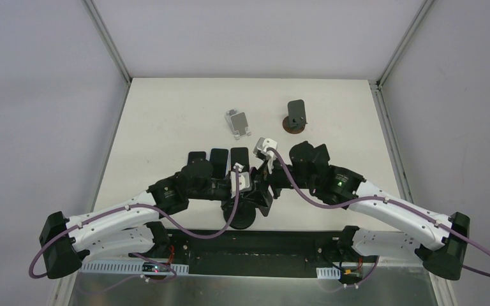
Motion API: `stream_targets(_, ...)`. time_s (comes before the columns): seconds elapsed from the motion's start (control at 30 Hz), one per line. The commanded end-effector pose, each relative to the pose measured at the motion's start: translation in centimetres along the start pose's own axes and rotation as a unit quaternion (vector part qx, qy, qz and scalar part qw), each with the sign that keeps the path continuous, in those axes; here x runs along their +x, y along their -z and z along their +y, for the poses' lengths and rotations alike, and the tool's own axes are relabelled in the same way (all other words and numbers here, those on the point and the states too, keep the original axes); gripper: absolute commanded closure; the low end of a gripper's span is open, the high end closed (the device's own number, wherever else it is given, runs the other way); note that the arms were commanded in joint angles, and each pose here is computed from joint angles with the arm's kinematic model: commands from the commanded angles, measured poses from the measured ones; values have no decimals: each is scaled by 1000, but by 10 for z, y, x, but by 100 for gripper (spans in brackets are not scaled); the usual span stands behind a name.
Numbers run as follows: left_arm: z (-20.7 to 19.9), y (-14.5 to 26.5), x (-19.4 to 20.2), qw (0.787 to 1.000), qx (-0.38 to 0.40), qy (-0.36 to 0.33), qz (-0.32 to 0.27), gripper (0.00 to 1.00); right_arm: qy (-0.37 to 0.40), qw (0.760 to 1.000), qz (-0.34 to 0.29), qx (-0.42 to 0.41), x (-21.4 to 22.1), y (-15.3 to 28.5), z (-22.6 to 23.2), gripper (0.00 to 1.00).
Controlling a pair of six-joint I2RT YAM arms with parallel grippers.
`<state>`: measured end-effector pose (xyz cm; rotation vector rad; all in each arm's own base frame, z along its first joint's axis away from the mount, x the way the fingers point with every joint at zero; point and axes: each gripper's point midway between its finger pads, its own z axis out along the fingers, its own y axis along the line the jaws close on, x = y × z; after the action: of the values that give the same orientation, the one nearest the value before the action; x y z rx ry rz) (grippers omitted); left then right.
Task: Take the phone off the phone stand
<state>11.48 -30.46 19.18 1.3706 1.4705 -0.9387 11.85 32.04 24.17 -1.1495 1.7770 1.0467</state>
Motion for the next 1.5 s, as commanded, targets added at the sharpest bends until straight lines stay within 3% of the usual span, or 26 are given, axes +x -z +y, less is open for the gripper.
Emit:
stream_targets(0.0,15,8,-68,993,-38,-31,-103,95,-70,991,-42,105,-29,-3,-32,100)
stream_targets(0.07,18,7,-68,993,-43,-33,-101,75,-78,989,-51,116,-29,-3,-36,100)
stream_targets(0.13,21,4,-64,994,-49,-34,-93,65,-67,992,-52,95,-28,-4,-30,100)
stream_targets(0.37,15,-2,-59,995,-25,-35,-87,60,-32,995,-56,73,-22,-4,-25,100)
stream_targets(0.63,-1,1,-66,992,22,-67,-103,60,61,991,-105,50,-20,-5,-24,100)
stream_targets(1.0,-31,2,-78,984,115,-69,-121,59,55,990,-130,12,-27,-6,-10,100)
stream_targets(1.07,-34,2,-80,983,123,-65,-122,54,53,990,-133,14,-28,-6,-10,100)
stream_targets(1.1,-35,1,-80,983,126,-62,-122,36,52,990,-132,14,-28,-6,-10,100)
stream_targets(1.13,-35,1,-81,982,127,-62,-122,31,50,990,-133,15,-28,-5,-11,100)
stream_targets(1.47,-29,-2,-83,985,113,-57,-119,34,30,989,-142,35,-31,-4,-17,100)
